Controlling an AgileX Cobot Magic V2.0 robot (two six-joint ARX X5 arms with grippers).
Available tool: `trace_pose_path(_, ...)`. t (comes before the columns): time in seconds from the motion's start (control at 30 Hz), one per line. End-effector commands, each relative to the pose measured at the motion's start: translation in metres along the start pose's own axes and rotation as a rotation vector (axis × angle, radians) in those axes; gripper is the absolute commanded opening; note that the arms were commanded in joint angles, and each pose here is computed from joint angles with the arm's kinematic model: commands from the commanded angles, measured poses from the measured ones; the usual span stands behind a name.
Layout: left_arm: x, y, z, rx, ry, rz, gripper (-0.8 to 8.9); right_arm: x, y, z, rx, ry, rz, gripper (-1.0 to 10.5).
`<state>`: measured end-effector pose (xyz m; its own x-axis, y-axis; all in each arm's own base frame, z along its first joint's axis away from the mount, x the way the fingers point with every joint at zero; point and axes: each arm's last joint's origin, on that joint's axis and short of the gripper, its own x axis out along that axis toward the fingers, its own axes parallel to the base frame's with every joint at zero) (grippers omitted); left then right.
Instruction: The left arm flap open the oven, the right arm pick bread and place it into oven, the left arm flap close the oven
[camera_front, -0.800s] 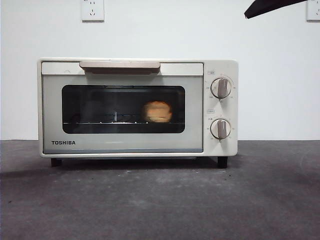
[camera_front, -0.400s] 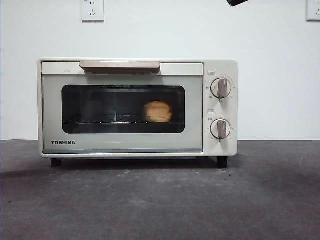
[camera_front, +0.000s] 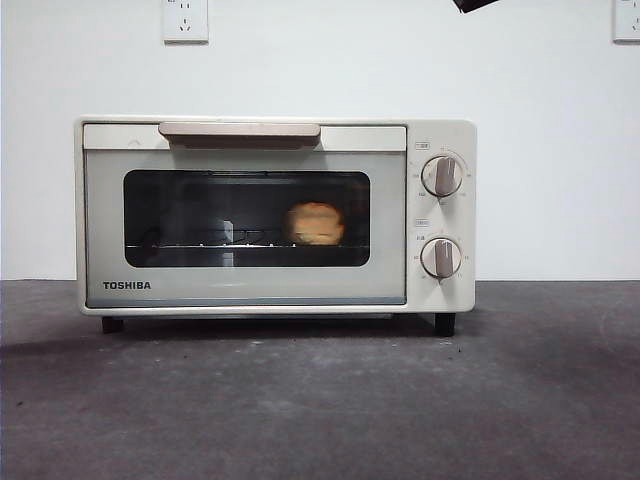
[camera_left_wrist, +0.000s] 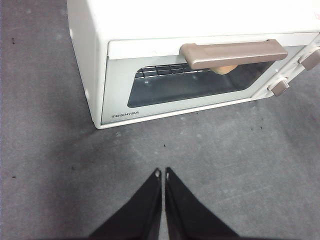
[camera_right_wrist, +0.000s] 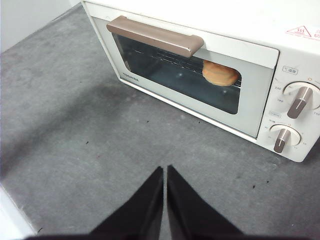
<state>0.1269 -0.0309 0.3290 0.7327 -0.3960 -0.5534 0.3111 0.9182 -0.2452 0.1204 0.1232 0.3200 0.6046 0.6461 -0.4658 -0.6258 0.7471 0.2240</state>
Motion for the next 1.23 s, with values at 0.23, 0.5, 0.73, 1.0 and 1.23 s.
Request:
trace_pose_path(0.23, -0.024, -0.004, 0.001, 0.131, -0.123, 0.014, 0.2, 0.0, 0.002, 0.003, 0.005, -0.011, 0.006, 0.1)
trace_pose_path(0.5, -0.032, 0.017, -0.032, 0.188, -0.616, 0.319, 0.2, 0.0, 0.002, 0.003, 0.005, -0.011, 0.006, 0.1)
trace_pose_path(0.73, -0.004, 0.039, -0.086, 0.128, -0.651, 0.514, 0.2, 0.0, 0.002, 0.003, 0.006, -0.011, 0.006, 0.1)
trace_pose_path(1.0, 0.029, 0.055, -0.128, 0.094, -0.566, 0.577, 0.2, 0.0, 0.002, 0.003, 0.005, -0.011, 0.006, 0.1)
trace_pose_path(1.23, 0.043, 0.062, -0.145, 0.104, -0.507, 0.585, 0.2, 0.0, 0.002, 0.003, 0.005, -0.011, 0.006, 0.1)
